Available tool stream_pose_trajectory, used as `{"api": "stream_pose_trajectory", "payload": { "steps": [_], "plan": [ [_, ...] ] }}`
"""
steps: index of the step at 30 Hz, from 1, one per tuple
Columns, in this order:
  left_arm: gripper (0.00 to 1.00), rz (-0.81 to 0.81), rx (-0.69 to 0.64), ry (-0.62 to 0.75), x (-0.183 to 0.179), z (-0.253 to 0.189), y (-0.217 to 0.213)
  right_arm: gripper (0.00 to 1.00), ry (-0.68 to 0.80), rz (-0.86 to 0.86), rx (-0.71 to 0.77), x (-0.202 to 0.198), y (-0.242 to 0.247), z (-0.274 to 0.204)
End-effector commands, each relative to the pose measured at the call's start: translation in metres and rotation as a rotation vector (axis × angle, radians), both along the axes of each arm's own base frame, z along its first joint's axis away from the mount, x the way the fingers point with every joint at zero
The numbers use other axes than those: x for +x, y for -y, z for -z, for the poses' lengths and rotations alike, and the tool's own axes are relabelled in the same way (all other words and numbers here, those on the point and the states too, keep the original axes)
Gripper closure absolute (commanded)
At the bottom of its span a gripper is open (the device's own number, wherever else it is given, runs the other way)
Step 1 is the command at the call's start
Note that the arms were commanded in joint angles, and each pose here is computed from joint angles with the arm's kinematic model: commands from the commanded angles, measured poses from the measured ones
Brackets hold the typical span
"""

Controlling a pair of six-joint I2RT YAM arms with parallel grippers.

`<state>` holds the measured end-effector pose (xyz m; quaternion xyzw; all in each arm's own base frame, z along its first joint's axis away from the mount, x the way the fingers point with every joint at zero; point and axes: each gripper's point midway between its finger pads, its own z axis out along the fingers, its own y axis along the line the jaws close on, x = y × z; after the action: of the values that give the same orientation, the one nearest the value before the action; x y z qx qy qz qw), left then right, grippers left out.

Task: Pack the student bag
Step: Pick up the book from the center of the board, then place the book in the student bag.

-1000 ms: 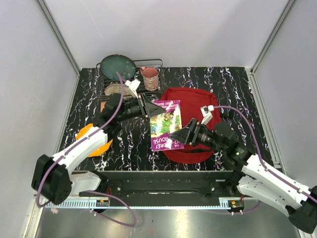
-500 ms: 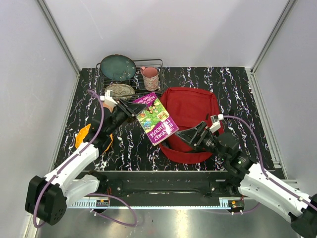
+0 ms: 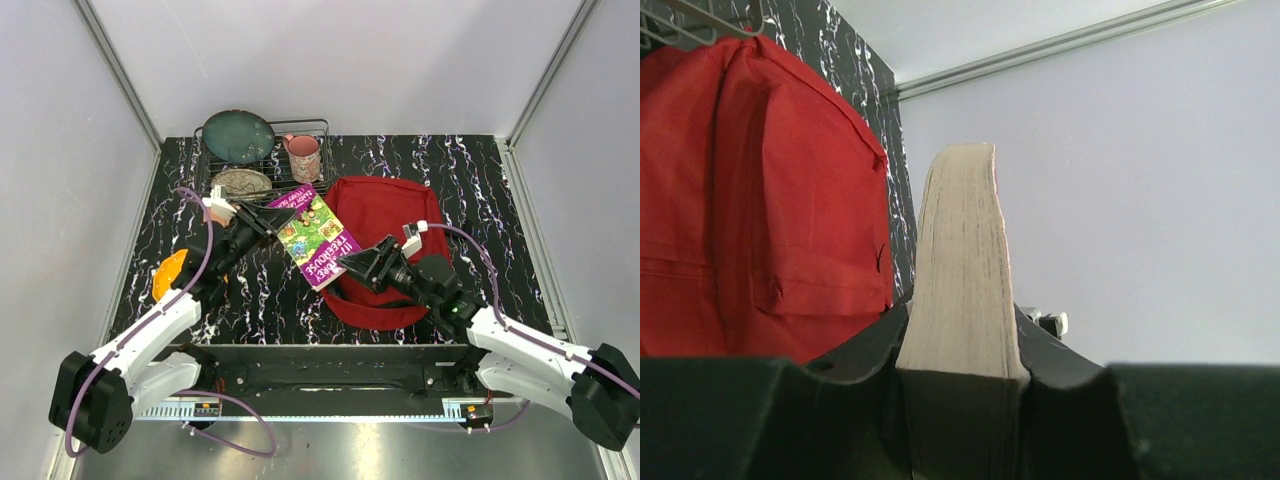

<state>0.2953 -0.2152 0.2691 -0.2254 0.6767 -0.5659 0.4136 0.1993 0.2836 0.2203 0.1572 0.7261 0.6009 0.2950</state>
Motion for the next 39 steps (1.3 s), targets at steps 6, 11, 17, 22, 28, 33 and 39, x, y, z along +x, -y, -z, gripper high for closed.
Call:
{"api": "stream_pose_trajectory", "payload": {
  "steps": [6,11,17,22,28,33,39],
  "plan": [
    [1.0,0.002,-0.102,0.119,-0.002,-0.04,0.013,0.35,0.074,-0.046,0.157,-0.001,-0.022,-0.045],
    [1.0,-0.01,-0.069,0.116,-0.002,-0.035,0.014,0.69,0.066,-0.048,0.172,-0.003,-0.024,-0.047],
    [0.35,0.087,0.036,0.155,-0.008,-0.032,0.028,1.0,0.064,0.093,0.114,0.002,0.007,-0.041],
    [0.05,0.223,0.362,0.182,-0.012,0.002,0.037,1.0,0.004,0.41,-0.171,0.006,0.092,-0.018],
    [0.01,0.549,0.653,0.29,-0.043,0.028,0.072,1.0,-0.024,0.833,-0.295,-0.015,0.222,-0.024],
    [0.01,0.737,0.883,0.38,-0.077,0.046,0.127,1.0,-0.033,0.993,-0.325,-0.031,0.273,-0.033],
    [0.01,0.898,0.968,0.451,-0.117,0.066,0.166,1.0,-0.114,1.165,-0.418,-0.059,0.33,-0.031]
  ]
}}
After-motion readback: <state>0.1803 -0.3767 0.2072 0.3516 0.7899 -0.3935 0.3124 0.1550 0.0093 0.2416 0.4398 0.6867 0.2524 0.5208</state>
